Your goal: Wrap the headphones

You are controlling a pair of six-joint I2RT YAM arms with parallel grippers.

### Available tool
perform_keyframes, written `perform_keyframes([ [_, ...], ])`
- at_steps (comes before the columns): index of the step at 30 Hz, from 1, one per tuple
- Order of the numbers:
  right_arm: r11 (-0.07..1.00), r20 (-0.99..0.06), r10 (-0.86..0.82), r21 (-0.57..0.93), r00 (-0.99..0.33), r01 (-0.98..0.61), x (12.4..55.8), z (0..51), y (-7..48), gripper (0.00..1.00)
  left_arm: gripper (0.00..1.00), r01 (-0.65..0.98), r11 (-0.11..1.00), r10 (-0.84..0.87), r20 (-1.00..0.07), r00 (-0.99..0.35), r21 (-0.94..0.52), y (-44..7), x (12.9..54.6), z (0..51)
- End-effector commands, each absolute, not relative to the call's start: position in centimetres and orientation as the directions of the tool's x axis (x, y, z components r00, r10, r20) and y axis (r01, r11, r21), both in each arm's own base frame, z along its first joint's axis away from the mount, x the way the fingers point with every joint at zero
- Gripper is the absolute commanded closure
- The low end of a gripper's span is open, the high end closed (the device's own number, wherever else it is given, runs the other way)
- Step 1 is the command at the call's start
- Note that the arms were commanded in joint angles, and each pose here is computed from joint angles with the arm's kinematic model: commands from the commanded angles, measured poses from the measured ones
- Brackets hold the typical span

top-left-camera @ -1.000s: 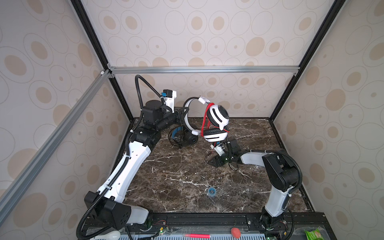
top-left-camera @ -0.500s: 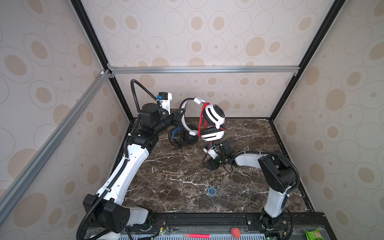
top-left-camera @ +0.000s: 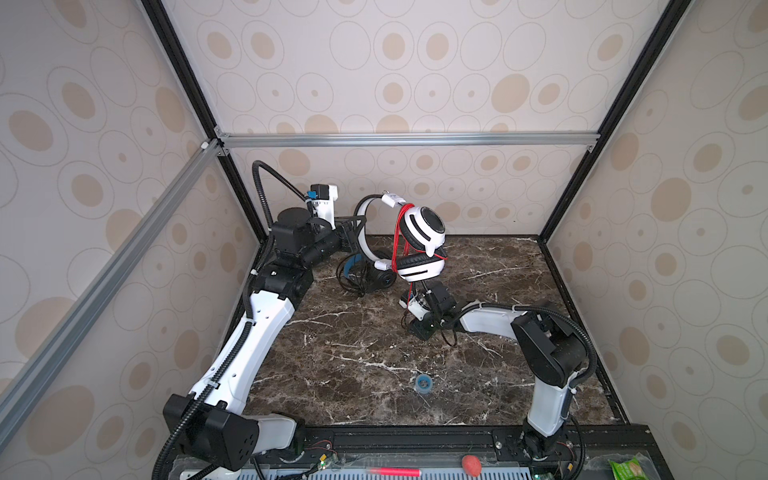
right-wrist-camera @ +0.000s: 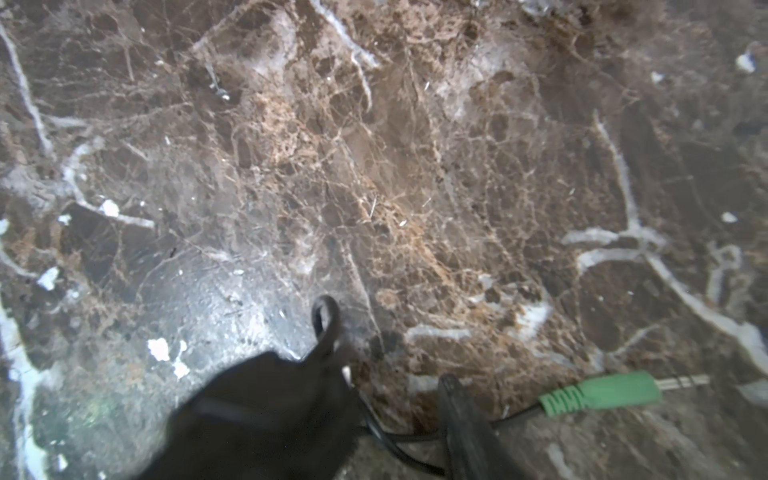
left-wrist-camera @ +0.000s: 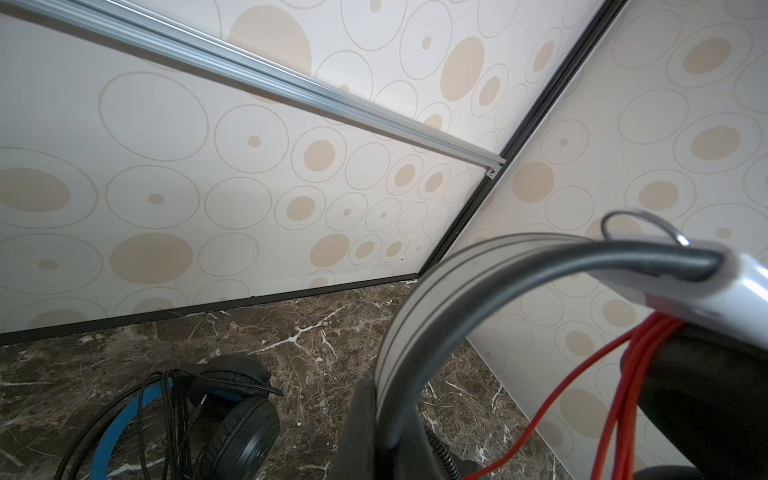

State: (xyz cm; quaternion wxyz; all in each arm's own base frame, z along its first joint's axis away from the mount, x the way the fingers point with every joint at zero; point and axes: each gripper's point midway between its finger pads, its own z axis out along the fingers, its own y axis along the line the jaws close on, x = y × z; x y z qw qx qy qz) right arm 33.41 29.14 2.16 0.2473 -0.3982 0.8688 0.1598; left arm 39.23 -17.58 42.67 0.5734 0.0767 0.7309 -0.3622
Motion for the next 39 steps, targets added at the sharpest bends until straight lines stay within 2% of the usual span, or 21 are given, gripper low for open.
perform_keyframes([
  [1,0.653,-0.388,-0.683,0.056,-0.619,-0.755,30.5,-1.8,26.3,0.65,1.00,0.590,0.681,-0.371,-0.899,-0.233,-0.434,-17.1,37.6,47.2],
  [5,0.666,-0.344,-0.689,0.048,-0.638,-0.745,30.2,-2.3,26.1,0.85,1.00,0.590,0.679,-0.374,-0.897,-0.234,-0.437,-17.0,37.7,47.2],
  [11,0.674,-0.345,-0.683,0.040,-0.643,-0.737,30.2,-1.9,26.1,0.99,1.00,0.581,0.675,-0.394,-0.888,-0.237,-0.455,-16.7,37.9,47.2],
  [17,0.667,-0.448,-0.644,0.068,-0.620,-0.742,29.5,1.1,26.5,1.00,1.00,0.548,0.664,-0.468,-0.854,-0.226,-0.509,-15.6,38.4,49.0],
  [26,0.630,-0.578,-0.585,0.117,-0.569,-0.768,27.6,6.1,26.7,1.00,1.00,0.456,0.647,-0.630,-0.765,-0.131,-0.611,-12.5,39.6,52.4],
  [33,0.637,-0.644,-0.537,0.113,-0.545,-0.762,27.2,9.5,26.4,1.00,1.00,0.375,0.586,-0.752,-0.655,-0.081,-0.718,-10.4,41.0,52.9],
  [39,0.645,-0.661,-0.532,0.089,-0.529,-0.759,26.5,11.1,25.5,1.00,1.00,0.287,0.561,-0.807,-0.591,-0.022,-0.777,-8.7,43.0,52.4],
])
